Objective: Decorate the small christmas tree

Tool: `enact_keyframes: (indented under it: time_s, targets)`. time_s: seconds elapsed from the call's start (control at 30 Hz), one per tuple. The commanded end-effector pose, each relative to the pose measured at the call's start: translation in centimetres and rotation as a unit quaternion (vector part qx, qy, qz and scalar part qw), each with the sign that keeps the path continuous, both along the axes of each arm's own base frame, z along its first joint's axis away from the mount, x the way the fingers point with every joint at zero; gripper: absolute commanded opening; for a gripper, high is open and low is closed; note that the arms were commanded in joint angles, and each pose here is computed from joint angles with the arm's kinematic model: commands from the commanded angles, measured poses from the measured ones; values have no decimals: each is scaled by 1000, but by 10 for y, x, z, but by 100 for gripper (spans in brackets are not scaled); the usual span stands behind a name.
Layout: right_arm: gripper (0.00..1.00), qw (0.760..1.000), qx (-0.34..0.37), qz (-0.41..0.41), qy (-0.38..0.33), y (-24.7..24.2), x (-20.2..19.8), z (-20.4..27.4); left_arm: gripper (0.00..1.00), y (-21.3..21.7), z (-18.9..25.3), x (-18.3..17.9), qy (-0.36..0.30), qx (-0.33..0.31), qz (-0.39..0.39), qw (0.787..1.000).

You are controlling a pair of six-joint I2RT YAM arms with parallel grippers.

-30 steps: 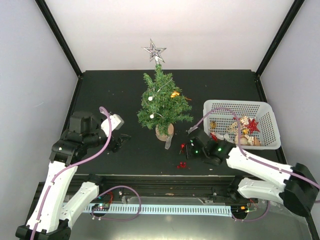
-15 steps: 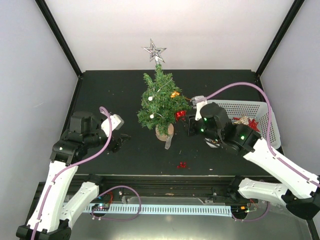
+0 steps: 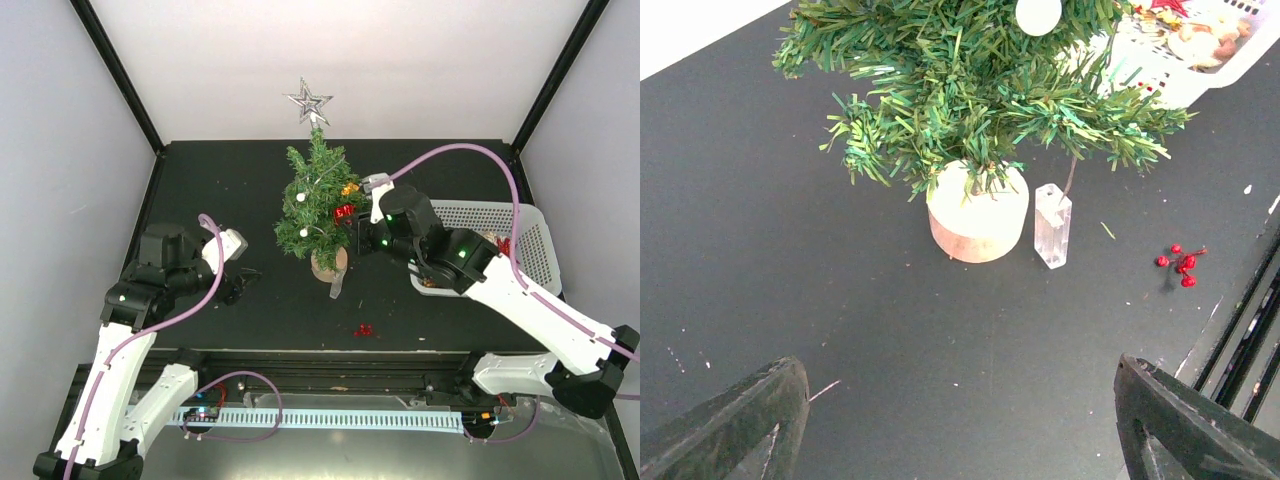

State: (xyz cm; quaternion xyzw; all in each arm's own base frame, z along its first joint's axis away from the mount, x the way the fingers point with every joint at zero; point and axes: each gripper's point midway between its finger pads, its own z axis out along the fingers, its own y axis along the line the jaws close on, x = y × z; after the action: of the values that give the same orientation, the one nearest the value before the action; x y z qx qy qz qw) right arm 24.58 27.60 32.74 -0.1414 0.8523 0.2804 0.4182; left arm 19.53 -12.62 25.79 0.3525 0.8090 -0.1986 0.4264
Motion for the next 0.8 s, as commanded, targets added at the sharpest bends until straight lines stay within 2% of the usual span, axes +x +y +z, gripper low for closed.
enact_keyframes:
  time_s: [0.0, 0.47, 0.77]
  targets:
    - [32, 999, 13, 6, -37, 10, 8, 26, 84, -1, 7, 0, -12, -14, 0, 1000]
    - [33, 999, -21, -2, -27, 28, 33, 10, 84, -1, 8, 0, -8, -19, -1, 1000]
    - [34, 1000, -27, -8, -8, 27, 33, -8, 84, -2, 8, -1, -14, -21, -4, 1000]
